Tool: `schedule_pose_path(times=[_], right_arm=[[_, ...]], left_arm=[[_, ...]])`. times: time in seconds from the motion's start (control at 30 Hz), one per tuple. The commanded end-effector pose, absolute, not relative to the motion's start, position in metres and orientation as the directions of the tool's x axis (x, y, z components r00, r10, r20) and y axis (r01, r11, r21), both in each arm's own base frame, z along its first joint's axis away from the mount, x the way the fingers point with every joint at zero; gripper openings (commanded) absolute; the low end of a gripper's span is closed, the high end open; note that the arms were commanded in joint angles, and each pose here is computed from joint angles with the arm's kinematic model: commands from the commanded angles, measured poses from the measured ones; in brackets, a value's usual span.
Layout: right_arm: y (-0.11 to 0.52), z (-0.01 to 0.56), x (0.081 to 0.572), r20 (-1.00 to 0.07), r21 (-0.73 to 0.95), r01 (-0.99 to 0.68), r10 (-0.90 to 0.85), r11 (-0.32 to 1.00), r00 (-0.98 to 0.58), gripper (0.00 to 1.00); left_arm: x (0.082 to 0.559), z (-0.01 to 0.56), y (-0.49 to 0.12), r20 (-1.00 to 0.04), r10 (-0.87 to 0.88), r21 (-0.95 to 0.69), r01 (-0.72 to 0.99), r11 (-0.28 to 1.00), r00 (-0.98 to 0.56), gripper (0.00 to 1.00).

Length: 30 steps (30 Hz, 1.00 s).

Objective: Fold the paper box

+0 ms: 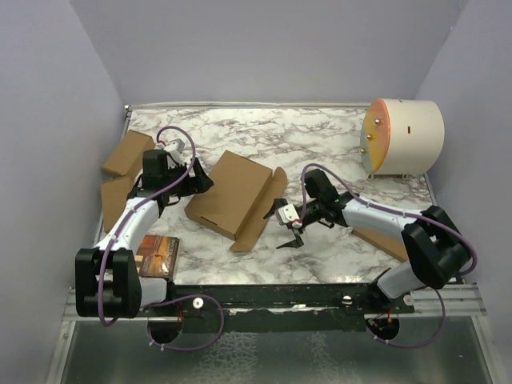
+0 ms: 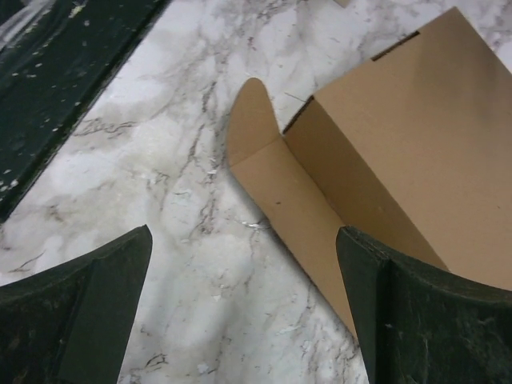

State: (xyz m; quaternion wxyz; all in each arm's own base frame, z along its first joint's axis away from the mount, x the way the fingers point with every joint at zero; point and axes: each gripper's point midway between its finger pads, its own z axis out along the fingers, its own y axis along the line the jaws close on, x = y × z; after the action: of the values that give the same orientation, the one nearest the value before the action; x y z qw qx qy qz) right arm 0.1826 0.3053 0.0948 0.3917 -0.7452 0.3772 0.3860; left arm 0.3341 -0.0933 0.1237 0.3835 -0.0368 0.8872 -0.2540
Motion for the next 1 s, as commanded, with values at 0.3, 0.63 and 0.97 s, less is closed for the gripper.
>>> schedule_pose_path(times=[0.3, 0.63, 0.97], right_arm=[[0.318, 0.096, 0.209, -0.880, -0.324, -0.909, -0.268, -0.263, 0.391, 0.99], [0.331, 0.089, 0.194, -0.900, -0.277, -0.935, -0.281, -0.222, 0.333, 0.99], [0.378, 0.054, 0.170, -0.789, -0.447, -0.873, -0.373, -0.196, 0.488, 0.79]], left_arm=[[0.339, 0.140, -0.088, -0.717, -0.263, -0.454, 0.146, 0.879, -0.645, 0.83], [0.340, 0.120, -0.098, -0.645, -0.274, -0.525, 0.153, 0.837, -0.714, 0.91], [0.352, 0.099, -0.082, -0.593, -0.338, -0.532, 0.040, 0.846, -0.731, 0.85]])
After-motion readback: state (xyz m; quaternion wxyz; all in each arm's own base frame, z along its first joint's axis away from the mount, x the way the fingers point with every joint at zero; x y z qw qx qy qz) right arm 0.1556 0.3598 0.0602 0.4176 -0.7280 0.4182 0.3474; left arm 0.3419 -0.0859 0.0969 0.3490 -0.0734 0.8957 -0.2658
